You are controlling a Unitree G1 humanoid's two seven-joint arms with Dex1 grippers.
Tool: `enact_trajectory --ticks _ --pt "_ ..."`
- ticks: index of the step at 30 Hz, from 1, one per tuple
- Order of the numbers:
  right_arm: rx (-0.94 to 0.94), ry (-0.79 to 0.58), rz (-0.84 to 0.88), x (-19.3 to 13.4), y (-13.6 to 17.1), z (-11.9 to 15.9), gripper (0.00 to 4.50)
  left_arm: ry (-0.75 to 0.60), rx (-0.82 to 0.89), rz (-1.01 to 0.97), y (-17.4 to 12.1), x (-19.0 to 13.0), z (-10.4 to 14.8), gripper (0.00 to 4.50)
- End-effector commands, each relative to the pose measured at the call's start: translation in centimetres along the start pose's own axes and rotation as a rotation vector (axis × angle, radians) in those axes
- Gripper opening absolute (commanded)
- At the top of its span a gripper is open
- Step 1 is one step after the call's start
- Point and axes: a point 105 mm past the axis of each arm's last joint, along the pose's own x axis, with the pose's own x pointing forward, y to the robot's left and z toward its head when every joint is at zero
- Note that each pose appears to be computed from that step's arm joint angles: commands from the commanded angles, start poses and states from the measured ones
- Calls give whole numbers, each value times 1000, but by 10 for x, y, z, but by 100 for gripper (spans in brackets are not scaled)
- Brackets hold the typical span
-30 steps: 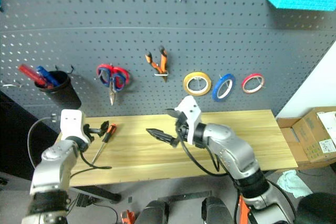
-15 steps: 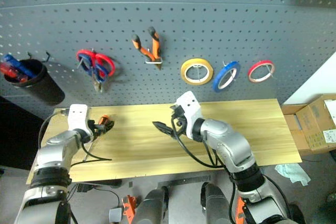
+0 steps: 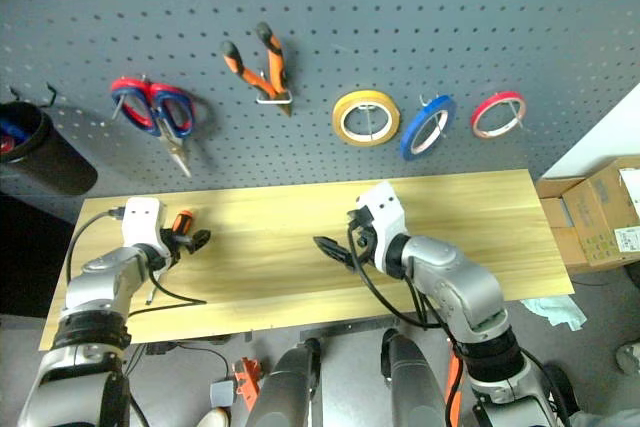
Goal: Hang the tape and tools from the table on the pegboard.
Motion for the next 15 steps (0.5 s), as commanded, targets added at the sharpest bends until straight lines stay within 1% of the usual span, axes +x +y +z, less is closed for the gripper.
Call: enact_trajectory --ticks 1,4,7,10,15 --pt "-9 -49 11 -8 6 12 450 1 0 20 12 -2 1 446" --pt "-4 -46 0 -11 6 13 450 57 -36 3 10 2 -11 446" --pt "0 -35 -11 -16 4 12 450 91 -104 -38 2 6 -14 446" --pt "1 -23 -13 -18 3 11 450 96 -104 -50 1 7 -13 386" --pt "-1 -24 -11 -16 0 12 450 95 -104 -41 5 4 -15 214"
